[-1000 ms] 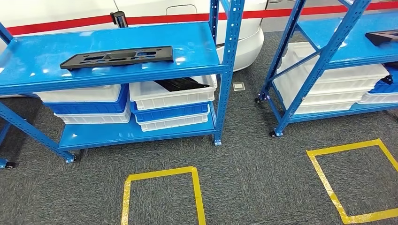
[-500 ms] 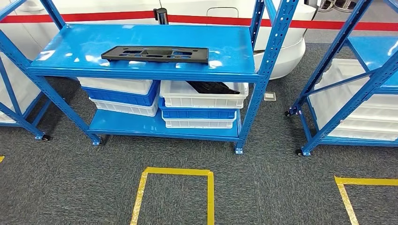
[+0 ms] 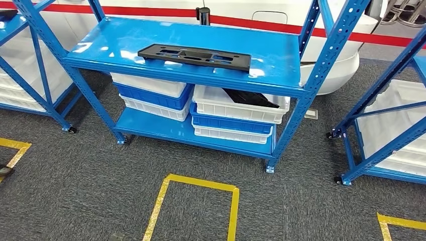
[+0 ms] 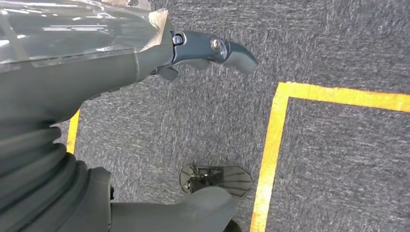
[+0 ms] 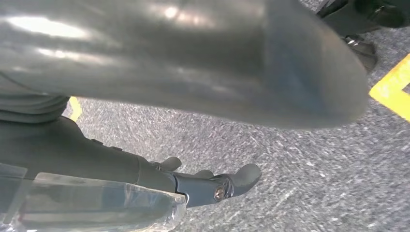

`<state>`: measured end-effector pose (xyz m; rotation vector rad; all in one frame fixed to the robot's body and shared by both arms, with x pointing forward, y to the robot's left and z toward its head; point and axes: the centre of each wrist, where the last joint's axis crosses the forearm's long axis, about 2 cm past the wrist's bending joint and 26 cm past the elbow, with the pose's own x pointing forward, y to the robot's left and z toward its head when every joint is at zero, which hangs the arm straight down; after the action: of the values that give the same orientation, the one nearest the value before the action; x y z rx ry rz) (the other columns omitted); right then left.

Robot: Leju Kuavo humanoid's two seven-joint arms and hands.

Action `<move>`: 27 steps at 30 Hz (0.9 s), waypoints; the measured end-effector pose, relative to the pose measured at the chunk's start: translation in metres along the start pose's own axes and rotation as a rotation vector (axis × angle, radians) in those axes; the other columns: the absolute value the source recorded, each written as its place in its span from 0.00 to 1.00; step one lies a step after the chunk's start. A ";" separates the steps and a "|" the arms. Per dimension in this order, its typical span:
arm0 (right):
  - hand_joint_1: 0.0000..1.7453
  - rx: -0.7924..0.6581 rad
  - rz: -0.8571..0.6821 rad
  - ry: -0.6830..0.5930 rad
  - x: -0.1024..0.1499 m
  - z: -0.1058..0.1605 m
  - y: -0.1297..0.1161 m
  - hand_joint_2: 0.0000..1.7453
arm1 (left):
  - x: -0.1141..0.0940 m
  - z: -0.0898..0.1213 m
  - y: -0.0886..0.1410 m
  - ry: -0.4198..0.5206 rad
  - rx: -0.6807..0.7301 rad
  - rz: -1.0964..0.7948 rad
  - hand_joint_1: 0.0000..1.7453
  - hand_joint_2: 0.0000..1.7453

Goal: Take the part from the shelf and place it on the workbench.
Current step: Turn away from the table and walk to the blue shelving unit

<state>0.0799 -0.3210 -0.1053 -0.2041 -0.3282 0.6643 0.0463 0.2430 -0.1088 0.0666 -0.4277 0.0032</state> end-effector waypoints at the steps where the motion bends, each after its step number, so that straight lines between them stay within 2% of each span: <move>1: 0.00 0.002 0.002 0.006 0.001 0.000 -0.001 0.25 | -0.001 0.000 0.000 -0.002 -0.001 0.000 0.00 1.00; 4: 0.00 0.011 0.019 0.028 0.003 0.000 0.000 1.00 | 0.000 0.000 -0.001 -0.015 -0.004 0.002 0.00 1.00; 14: 0.00 0.069 0.028 0.072 -0.001 0.001 0.009 1.00 | 0.001 0.000 -0.001 -0.006 -0.007 0.014 0.00 1.00; 18: 0.00 0.077 -0.021 0.085 -0.006 0.003 0.016 0.00 | -0.001 0.000 0.005 0.012 0.000 0.030 0.00 1.00; 22: 0.00 0.076 -0.083 0.091 -0.011 0.005 0.020 0.00 | -0.004 0.000 0.009 0.028 0.004 0.038 0.00 1.00; 26: 0.00 0.070 -0.140 0.095 -0.015 0.006 0.023 0.00 | -0.009 0.001 0.015 0.046 0.007 0.041 0.00 0.00; 27: 0.00 0.069 -0.155 0.096 -0.016 0.006 0.023 0.00 | -0.010 0.001 0.016 0.051 0.006 0.042 0.00 0.00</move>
<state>0.0527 -0.3125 -0.1099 -0.1429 -0.2257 0.5100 0.0366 0.2589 -0.1109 0.0638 -0.3780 0.0474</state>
